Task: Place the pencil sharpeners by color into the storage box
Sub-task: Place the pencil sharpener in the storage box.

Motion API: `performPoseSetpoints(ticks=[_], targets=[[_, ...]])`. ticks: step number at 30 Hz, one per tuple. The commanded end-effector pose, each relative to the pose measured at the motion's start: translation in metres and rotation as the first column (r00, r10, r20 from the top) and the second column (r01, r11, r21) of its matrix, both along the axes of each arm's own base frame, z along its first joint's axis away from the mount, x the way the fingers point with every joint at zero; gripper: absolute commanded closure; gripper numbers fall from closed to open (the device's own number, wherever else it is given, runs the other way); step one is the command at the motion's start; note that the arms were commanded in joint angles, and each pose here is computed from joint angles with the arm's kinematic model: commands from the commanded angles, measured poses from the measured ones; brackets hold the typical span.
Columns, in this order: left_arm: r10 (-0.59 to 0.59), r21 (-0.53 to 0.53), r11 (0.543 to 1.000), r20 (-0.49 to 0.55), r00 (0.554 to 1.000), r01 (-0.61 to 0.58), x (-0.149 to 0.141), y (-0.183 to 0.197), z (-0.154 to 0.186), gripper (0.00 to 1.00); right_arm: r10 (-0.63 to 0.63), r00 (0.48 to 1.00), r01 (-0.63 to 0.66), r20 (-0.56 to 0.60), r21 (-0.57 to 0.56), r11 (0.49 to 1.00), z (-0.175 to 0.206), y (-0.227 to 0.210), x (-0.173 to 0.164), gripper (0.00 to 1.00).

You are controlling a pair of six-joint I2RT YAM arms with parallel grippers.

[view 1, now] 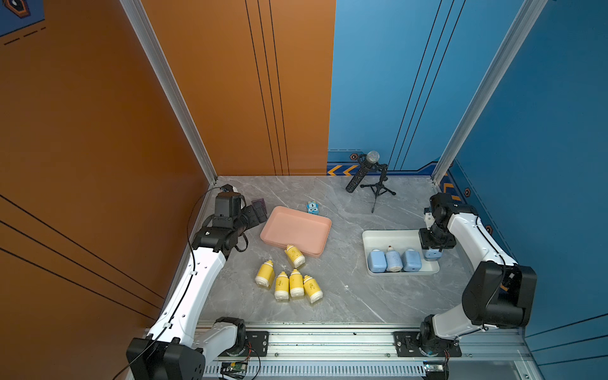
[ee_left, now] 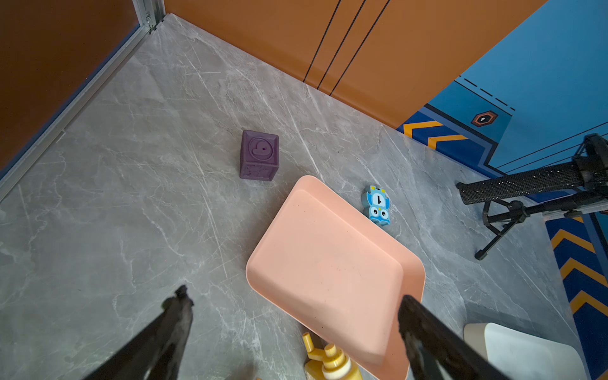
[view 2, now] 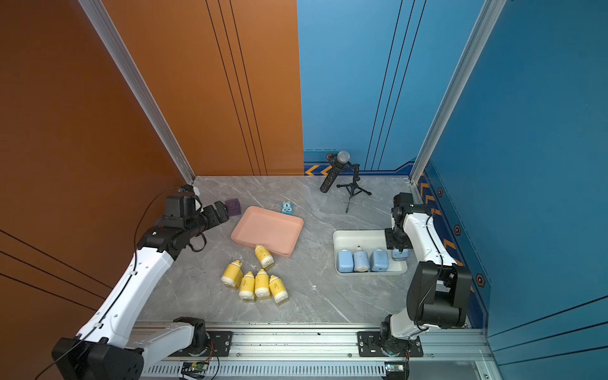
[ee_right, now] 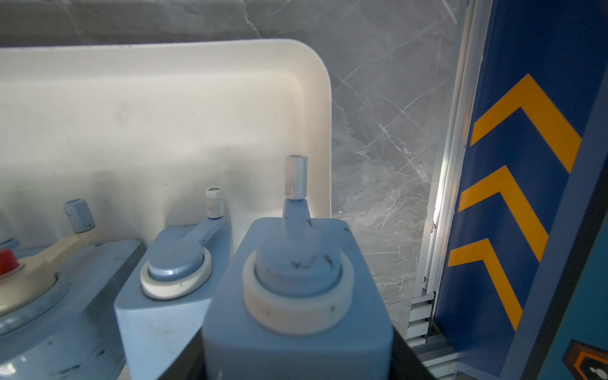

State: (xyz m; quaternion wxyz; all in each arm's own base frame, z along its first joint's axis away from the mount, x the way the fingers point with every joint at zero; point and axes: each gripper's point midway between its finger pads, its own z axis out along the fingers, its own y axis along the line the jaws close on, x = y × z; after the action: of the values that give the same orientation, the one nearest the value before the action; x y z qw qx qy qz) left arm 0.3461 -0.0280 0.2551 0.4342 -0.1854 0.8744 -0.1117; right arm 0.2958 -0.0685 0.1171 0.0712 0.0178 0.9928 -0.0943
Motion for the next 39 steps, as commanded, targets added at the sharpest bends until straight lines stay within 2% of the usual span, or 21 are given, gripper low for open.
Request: performPoseSetpoints(ticks=[1, 11, 39], targets=[[-0.003, 0.004, 1.000, 0.014, 1.000, 0.003, 0.000, -0.001, 0.001, 0.02, 0.027, 1.000, -0.026, -0.013, 0.020, 0.999, -0.008, 0.003, 0.002, 0.63], [-0.003, 0.004, 1.000, 0.011, 1.000, 0.003, 0.001, -0.001, 0.000, 0.02, 0.017, 1.000, -0.017, -0.016, 0.027, 0.999, -0.016, 0.004, -0.012, 0.62], [0.000, -0.001, 1.000, 0.020, 1.000, 0.000, 0.000, 0.001, 0.003, 0.02, -0.014, 0.998, 0.016, -0.058, 0.039, 0.999, -0.028, 0.003, -0.018, 0.61]])
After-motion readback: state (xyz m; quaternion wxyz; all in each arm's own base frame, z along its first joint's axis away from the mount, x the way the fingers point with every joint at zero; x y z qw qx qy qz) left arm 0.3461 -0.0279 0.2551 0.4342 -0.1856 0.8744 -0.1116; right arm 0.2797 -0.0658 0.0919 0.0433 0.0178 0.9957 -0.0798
